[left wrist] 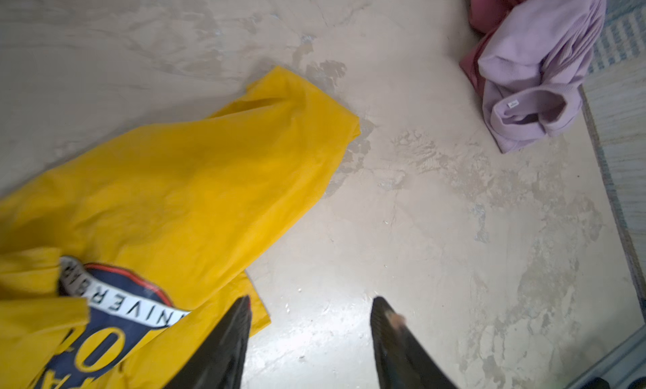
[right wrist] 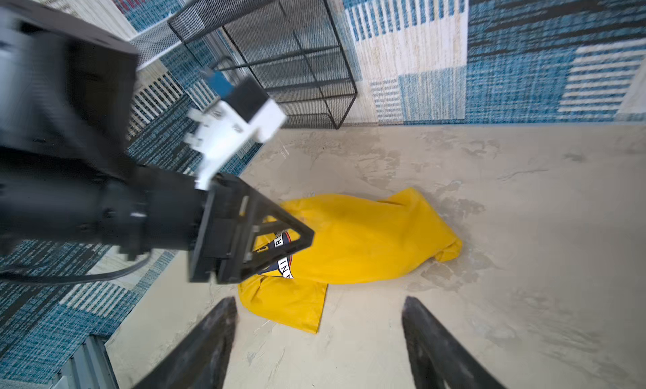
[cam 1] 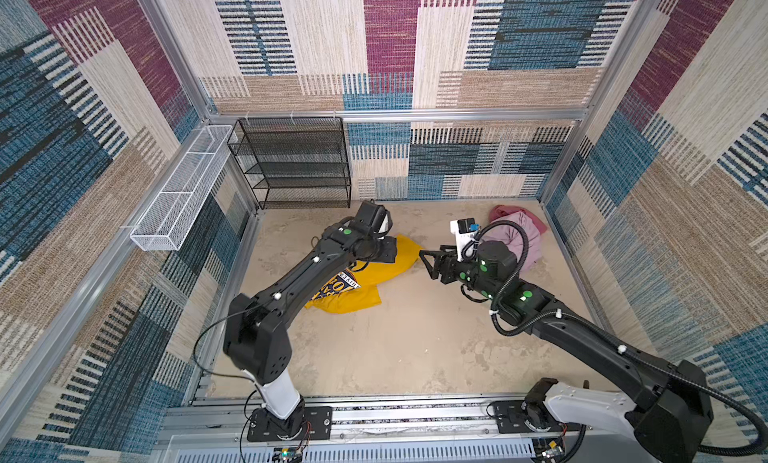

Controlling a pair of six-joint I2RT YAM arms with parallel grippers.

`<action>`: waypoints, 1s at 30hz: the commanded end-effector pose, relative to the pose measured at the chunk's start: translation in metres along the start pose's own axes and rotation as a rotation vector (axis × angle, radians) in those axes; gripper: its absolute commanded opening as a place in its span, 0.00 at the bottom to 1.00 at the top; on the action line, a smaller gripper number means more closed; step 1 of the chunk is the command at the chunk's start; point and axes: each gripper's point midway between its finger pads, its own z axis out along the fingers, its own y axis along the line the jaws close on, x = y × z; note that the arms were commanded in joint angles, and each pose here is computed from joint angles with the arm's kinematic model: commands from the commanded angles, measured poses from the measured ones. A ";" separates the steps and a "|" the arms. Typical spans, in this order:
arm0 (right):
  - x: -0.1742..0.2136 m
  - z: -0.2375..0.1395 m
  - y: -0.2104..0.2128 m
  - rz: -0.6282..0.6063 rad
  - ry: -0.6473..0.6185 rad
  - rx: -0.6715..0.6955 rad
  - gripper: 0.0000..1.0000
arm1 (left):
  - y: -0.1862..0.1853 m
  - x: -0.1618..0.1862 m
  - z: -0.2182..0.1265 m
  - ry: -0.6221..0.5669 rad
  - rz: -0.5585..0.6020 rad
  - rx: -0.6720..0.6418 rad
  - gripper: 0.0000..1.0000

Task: Pick out a specific cloth from the pile
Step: 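Release the T-shirt and withdraw the right gripper while the left gripper reaches toward it, then grasp the yellow T-shirt edge with the left gripper and drag it nearer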

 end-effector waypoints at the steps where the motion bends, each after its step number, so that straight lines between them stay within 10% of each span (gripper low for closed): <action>1: 0.005 -0.021 -0.027 0.033 0.003 0.103 0.80 | -0.015 -0.007 0.033 0.032 0.003 0.032 0.59; 11: 0.017 -0.030 -0.047 0.056 0.040 0.109 0.81 | -0.012 -0.015 0.130 0.152 0.052 -0.081 0.59; 30: 0.032 -0.014 -0.065 0.099 0.083 0.090 0.80 | -0.022 -0.021 0.182 0.148 0.071 -0.089 0.59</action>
